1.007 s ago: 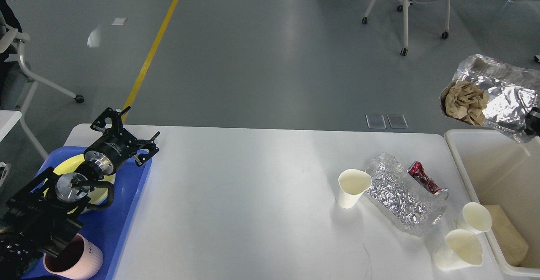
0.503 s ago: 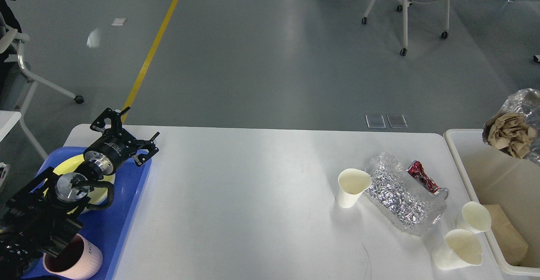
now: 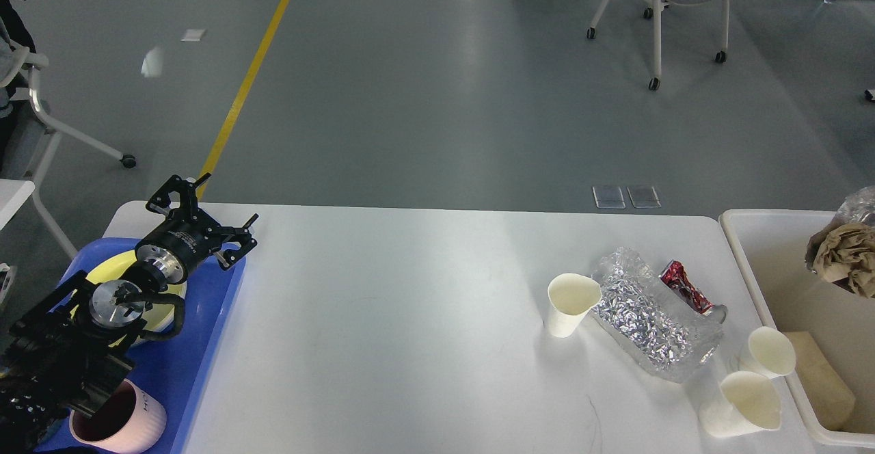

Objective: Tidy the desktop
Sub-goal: 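Lower the foil tray into the white bin and release it, then raise the right gripper out of the bin and swing back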

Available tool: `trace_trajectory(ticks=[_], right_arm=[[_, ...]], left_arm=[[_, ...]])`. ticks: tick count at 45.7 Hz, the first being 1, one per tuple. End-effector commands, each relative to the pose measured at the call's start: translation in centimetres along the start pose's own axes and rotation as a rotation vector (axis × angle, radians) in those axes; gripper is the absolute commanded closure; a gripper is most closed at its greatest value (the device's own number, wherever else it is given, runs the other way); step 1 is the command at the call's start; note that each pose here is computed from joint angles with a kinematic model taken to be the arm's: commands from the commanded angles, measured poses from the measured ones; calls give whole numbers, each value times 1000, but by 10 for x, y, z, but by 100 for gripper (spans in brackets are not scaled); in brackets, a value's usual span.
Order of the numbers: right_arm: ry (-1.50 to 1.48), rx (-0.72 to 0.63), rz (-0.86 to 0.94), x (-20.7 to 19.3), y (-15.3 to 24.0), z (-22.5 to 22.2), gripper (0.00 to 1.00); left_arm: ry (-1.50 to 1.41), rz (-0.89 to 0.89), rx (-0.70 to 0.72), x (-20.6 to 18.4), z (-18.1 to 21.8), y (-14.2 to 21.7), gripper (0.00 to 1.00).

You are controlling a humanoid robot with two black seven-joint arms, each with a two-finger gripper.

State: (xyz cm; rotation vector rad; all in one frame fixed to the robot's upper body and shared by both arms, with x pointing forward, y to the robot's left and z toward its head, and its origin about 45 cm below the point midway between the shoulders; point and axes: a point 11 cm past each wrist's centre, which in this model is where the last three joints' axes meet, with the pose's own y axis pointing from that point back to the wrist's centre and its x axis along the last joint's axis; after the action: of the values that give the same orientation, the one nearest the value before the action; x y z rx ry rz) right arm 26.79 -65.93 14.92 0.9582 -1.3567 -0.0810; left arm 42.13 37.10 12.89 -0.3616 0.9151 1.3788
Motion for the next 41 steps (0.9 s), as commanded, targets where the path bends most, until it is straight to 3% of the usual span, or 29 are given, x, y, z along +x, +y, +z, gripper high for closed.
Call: trace_trajectory(ticks=[1, 25, 32, 41], right_arm=[[2, -3, -3, -2, 0, 1, 0], [-8, 33, 18, 13, 2, -19, 0], [-36, 107, 27, 25, 7, -59, 0], [-44, 270, 3, 44, 27, -152, 0]], left_arm=[[0, 0, 0, 0, 0, 0, 0], [0, 0, 0, 0, 0, 0, 0], [0, 0, 0, 0, 0, 0, 0], [0, 0, 0, 0, 0, 0, 0]])
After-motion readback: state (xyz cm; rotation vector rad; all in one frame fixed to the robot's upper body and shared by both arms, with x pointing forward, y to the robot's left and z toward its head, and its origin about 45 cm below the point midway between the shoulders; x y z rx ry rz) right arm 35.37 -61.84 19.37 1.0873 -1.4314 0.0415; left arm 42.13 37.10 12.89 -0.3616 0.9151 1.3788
